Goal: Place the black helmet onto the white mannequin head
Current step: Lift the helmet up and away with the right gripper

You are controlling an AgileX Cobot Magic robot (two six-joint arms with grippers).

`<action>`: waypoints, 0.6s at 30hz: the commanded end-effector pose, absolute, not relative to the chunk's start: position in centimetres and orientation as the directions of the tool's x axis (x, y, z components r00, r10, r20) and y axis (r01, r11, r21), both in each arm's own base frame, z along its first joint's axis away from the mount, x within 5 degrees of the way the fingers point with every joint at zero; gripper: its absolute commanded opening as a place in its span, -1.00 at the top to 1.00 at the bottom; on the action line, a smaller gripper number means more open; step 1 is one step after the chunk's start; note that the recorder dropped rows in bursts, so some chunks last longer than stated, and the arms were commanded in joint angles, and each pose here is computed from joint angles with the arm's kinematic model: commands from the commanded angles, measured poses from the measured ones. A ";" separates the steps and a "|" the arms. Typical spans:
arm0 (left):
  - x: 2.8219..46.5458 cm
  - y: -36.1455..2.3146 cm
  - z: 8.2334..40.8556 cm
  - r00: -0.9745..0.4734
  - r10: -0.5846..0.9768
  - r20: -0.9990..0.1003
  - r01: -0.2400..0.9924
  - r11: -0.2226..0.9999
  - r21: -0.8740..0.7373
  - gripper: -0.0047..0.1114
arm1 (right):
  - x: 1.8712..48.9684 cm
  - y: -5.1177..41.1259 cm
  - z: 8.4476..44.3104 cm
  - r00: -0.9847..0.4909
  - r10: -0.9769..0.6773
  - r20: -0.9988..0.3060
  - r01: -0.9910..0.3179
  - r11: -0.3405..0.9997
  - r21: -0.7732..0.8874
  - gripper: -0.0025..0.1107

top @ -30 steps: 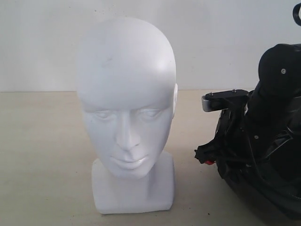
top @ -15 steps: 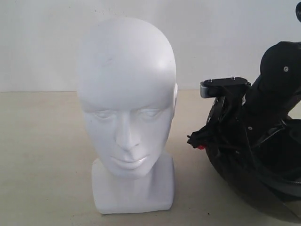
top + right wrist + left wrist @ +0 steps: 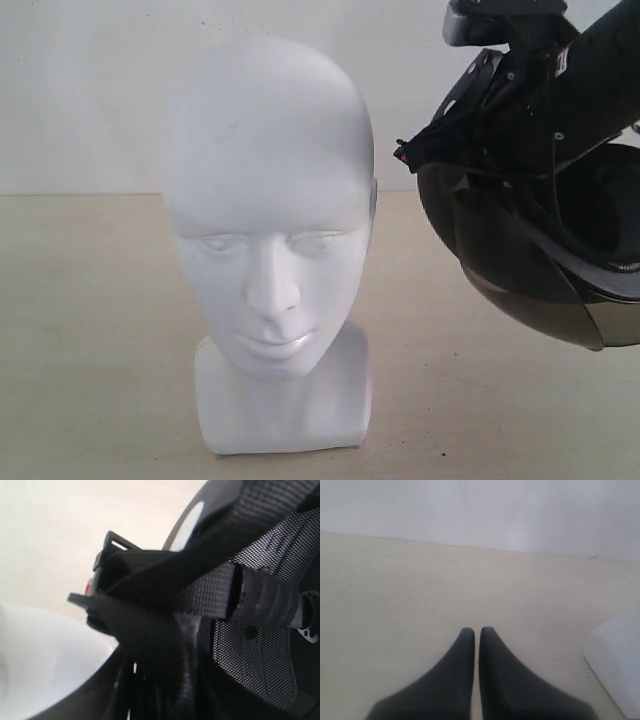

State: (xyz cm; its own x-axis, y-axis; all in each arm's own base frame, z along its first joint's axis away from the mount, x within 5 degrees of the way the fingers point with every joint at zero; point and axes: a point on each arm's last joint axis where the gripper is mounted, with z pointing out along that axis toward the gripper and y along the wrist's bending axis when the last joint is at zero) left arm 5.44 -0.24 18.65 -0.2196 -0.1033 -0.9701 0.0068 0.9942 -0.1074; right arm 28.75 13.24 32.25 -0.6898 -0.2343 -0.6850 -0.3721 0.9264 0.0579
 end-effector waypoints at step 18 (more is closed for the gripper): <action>5.4 -0.2 18.6 -0.219 -0.116 -0.969 0.003 0.993 -0.120 0.85 | 22.7 10.3 43.4 0.035 -0.028 -0.999 -0.411 0.911 -0.040 0.96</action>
State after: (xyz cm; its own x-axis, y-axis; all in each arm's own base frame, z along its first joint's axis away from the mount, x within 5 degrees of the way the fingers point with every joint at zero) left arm 5.44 -0.24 18.65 -0.2196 -0.1033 -0.9701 0.0068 0.9942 -0.1074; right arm 24.47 11.12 40.75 -0.2267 -0.0442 -0.9730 -0.3981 0.9159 0.0512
